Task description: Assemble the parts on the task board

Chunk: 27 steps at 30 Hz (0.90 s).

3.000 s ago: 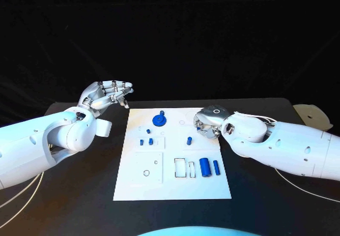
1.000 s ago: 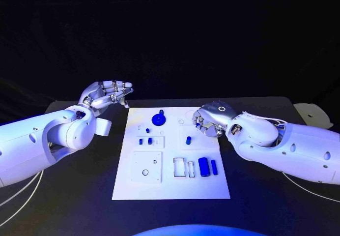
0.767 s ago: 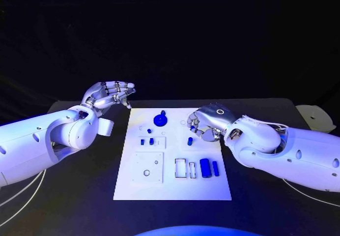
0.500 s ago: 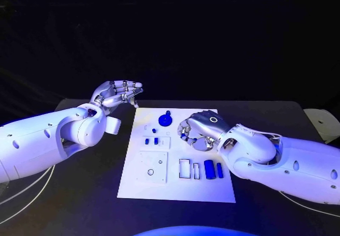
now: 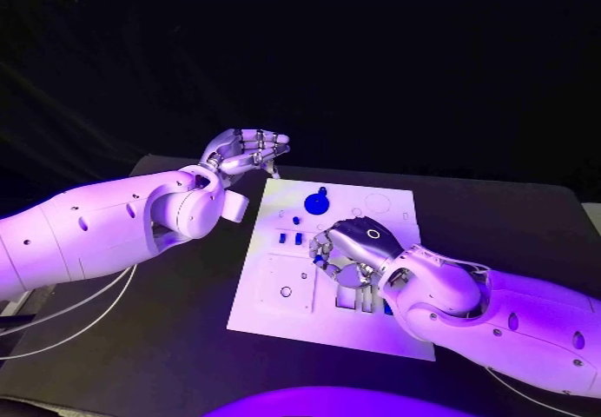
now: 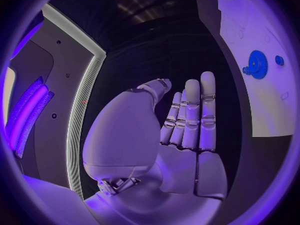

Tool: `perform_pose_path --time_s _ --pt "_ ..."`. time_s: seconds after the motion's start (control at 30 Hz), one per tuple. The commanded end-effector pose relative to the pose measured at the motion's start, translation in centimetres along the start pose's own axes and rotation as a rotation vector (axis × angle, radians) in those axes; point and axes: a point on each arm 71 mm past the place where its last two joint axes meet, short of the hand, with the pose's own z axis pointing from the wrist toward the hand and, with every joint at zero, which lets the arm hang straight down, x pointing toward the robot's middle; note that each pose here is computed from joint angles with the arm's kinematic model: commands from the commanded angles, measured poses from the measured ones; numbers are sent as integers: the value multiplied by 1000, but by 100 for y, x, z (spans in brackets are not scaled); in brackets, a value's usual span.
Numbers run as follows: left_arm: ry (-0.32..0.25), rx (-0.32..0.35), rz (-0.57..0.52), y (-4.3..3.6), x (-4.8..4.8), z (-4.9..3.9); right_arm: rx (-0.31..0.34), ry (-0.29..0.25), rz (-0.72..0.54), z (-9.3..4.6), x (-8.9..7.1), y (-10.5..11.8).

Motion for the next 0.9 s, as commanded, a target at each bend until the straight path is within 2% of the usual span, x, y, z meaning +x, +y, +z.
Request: perform_pose_path --time_s 0.03,0.27,0.9 --pt "21 5 -14 -10 45 14 -23 5 8 21 70 39" --pt "28 4 -17 -8 74 25 -22 22 16 58 191 62" --pt "32 1 -18 -3 80 30 -25 53 14 88 270 83"
